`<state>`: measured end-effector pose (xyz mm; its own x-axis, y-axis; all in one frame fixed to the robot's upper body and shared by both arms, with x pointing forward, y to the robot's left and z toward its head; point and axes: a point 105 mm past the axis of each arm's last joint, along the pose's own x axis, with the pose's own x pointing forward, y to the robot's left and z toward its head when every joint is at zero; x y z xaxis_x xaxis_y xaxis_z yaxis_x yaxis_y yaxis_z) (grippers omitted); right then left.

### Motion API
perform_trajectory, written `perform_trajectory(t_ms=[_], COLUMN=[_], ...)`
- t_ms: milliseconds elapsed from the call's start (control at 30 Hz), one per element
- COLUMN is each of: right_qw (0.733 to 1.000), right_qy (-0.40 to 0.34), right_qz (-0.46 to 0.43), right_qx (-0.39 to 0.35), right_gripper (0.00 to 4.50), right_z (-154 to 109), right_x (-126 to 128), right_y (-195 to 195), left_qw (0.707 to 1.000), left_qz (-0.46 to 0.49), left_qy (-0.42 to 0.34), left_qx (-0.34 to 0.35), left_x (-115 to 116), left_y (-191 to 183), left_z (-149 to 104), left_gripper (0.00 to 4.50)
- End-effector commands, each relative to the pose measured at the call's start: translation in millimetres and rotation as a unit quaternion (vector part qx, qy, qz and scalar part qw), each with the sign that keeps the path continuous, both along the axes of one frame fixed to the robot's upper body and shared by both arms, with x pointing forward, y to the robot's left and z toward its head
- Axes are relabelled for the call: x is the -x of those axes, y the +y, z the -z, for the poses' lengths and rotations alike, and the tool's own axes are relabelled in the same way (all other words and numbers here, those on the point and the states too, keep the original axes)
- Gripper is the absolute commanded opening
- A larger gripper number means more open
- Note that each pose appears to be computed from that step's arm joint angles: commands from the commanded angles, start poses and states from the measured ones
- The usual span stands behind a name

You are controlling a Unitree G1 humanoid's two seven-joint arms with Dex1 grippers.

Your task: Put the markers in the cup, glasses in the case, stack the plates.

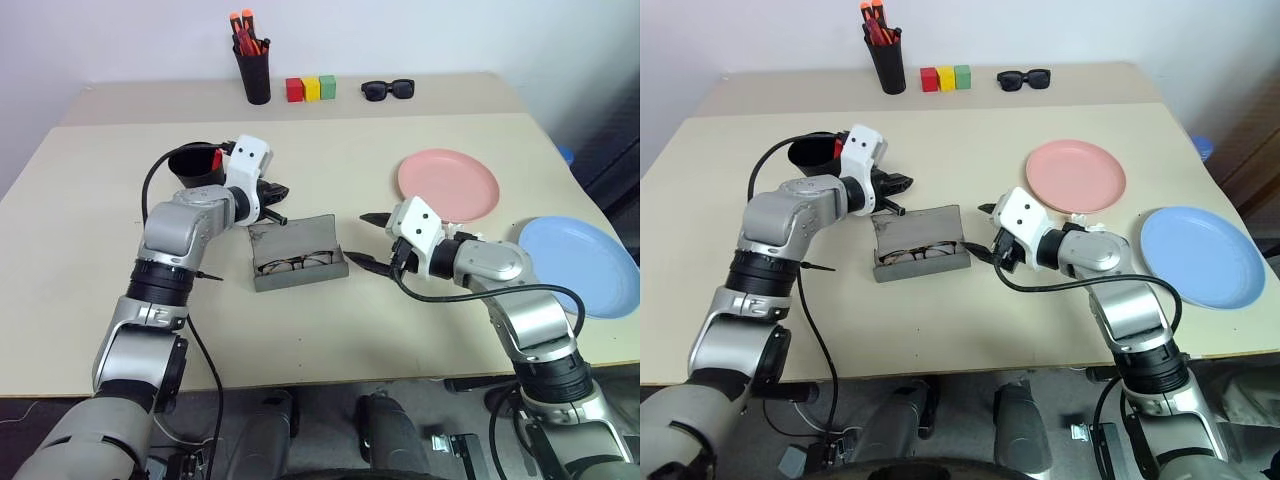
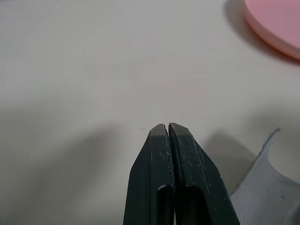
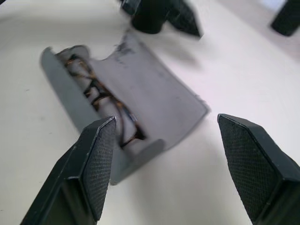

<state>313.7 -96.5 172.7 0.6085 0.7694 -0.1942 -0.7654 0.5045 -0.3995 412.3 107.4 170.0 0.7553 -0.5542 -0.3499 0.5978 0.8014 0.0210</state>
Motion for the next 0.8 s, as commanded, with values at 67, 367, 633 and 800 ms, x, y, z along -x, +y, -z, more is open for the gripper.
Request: perform_trajectory(t_ms=[67, 367, 633, 800], right_qw=[0.999, 0.997, 0.992, 0.994], right_qy=[-0.034, -0.040, -0.028, -0.033], right_qz=[0.018, 0.061, 0.122, 0.102], right_qx=[-0.009, -0.017, 0.007, 0.005], right_gripper=[3.50, 3.50, 3.50, 3.50], right_z=[-21.2, -30.9, -19.6, -19.7], right_x=[4.4, -16.2, -47.4, -45.3], right_y=[-13.1, -39.2, -60.8, -55.8], left_qw=[0.998, 0.978, 0.976, 0.991], left_qz=[0.054, 0.195, 0.208, 0.115], left_qy=[0.016, 0.009, -0.043, -0.016], left_qx=[-0.026, -0.074, -0.053, -0.063], left_x=[9.9, 65.5, 85.2, 66.7], left_y=[-4.1, 2.7, 6.3, 26.2], left_z=[0.5, 19.6, 13.1, 21.0], left_gripper=[0.02, 0.02, 0.02, 0.02])
